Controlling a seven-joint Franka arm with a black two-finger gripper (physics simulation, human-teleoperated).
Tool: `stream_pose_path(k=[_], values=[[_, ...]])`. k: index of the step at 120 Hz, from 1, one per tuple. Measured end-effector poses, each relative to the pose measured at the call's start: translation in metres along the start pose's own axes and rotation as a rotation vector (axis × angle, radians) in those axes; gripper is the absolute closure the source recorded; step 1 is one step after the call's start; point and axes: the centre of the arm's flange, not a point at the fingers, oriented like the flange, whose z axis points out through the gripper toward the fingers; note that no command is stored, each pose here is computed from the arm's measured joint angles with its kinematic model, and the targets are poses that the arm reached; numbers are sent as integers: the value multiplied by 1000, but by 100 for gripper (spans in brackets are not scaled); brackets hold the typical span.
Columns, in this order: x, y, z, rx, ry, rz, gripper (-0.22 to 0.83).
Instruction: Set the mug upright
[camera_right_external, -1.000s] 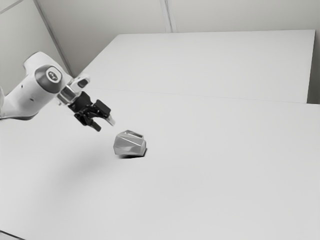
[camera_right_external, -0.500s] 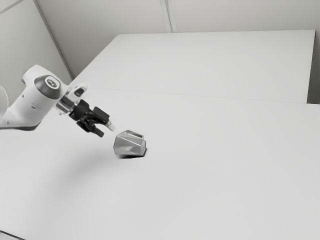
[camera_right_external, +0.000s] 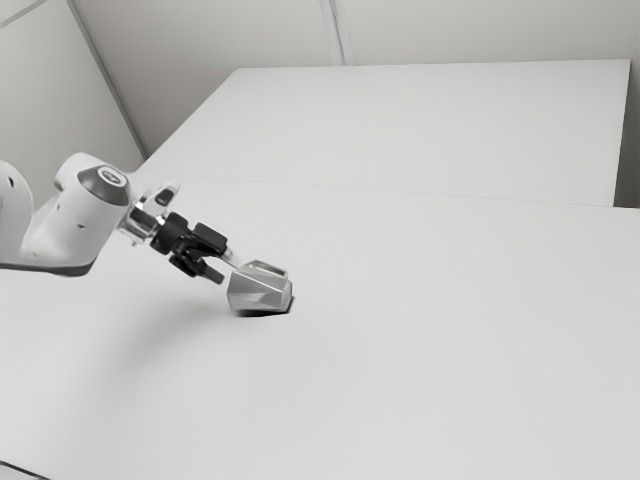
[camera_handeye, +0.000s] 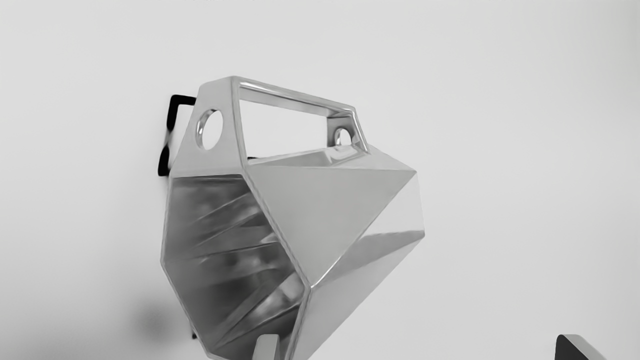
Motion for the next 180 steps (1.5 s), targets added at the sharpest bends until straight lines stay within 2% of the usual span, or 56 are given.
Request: stream_pose_path(k=[61,76,99,113,136,152,166,180], values=[[-4,-30,31,-189,56,-46,1],[-4,-29,35,-227,68,-33,16],[-4,-27,38,-260,76,-5,53],[-3,-25,39,-268,81,12,65],[0,-13,37,-273,87,55,74],[6,22,22,-268,103,136,76],[13,71,-4,-219,99,254,77],[20,126,-24,-97,23,391,78]])
